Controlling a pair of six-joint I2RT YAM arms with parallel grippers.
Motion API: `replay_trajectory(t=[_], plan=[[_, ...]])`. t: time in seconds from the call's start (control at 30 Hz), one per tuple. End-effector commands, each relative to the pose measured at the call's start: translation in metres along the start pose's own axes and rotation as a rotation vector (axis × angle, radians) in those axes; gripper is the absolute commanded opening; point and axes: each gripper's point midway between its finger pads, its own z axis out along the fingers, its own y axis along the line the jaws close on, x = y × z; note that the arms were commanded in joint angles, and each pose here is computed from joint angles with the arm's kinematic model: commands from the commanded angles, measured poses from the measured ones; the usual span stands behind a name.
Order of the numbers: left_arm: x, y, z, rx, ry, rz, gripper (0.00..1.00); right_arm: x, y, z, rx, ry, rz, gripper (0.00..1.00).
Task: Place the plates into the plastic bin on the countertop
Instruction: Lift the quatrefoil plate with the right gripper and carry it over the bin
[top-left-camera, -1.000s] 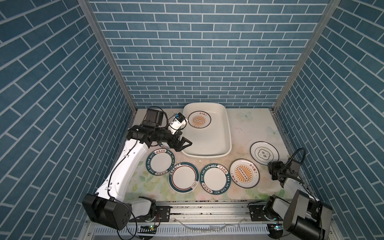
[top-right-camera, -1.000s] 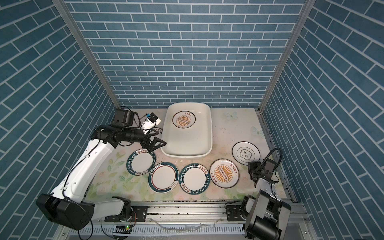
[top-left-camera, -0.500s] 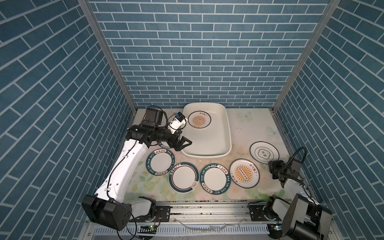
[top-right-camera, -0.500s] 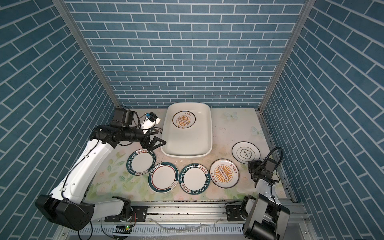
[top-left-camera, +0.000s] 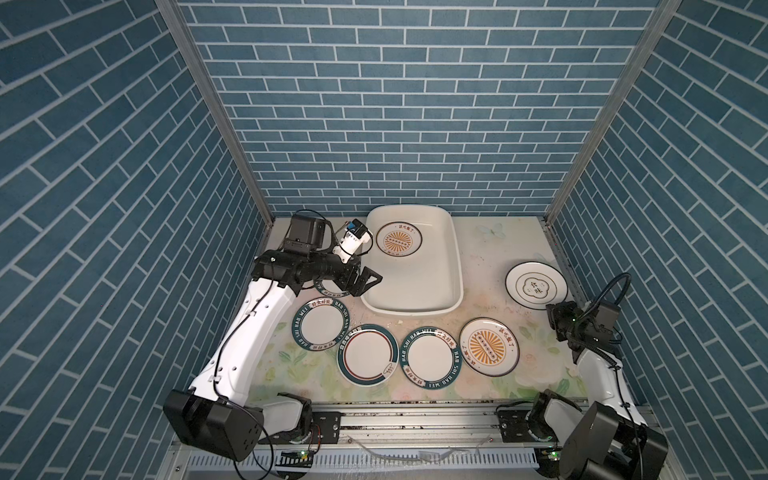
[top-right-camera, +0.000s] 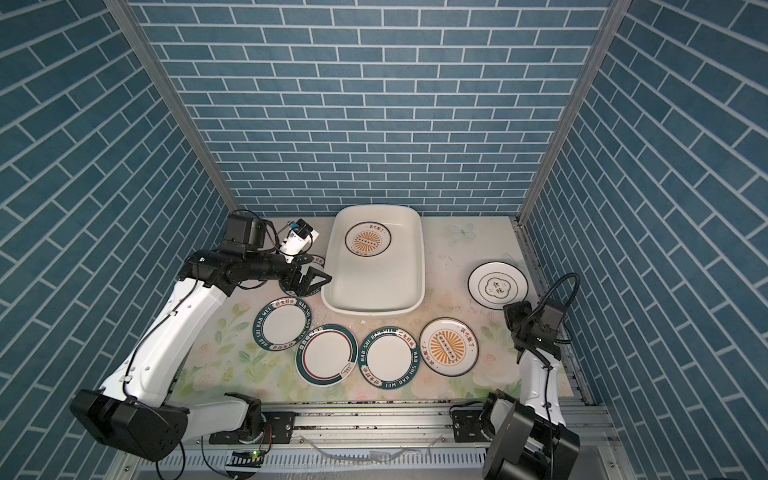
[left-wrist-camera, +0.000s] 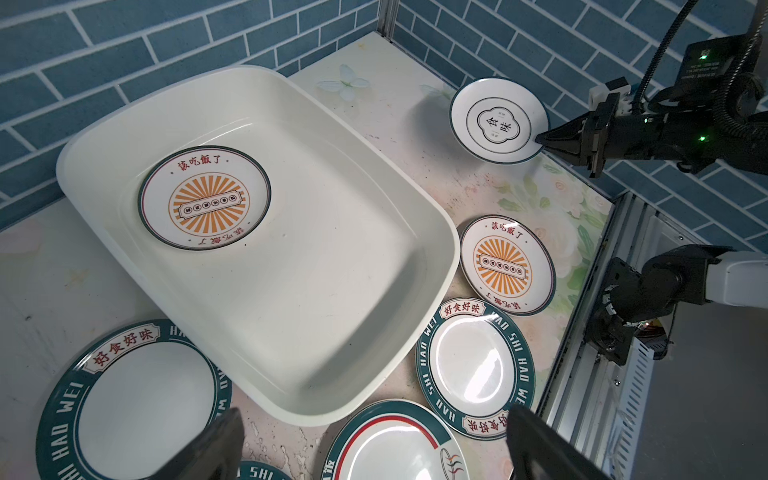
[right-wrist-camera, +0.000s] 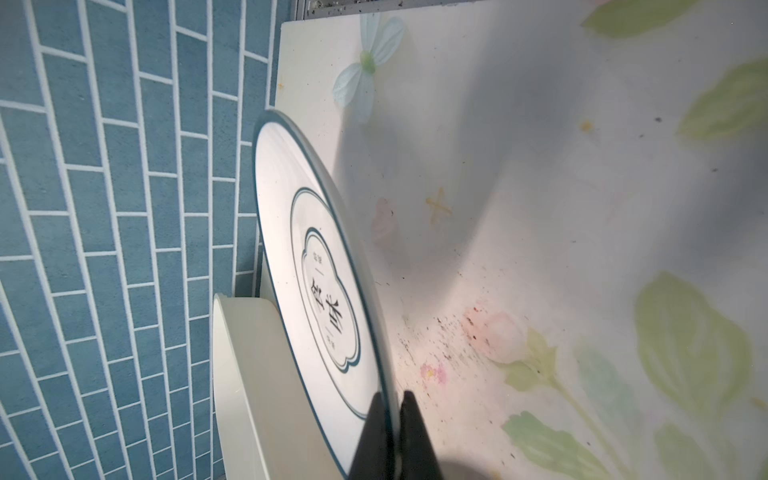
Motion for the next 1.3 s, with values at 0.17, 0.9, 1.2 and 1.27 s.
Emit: replay_trajectory(t=[0.17,0.9,1.2,1.27], plan=[[0.001,0.011,-0.033,-0.184,0.053,0.158,1.00,-0.012,0.054,-0.012,-0.095,-0.006,-0.127,0.00],[0.017,0.026,-0.019,-0.233,0.063,0.018,1.00,0.054,0.223,0.008,-0.297,0.134,-0.418,0.00],[0.024,0.027,-0.014,-0.227,0.059,-0.029,1.00,0.119,0.278,0.041,-0.365,0.230,-0.538,0.00],[0.022,0.028,-0.015,-0.229,0.058,-0.033,1.00,0.134,0.288,0.048,-0.378,0.256,-0.560,0.00]])
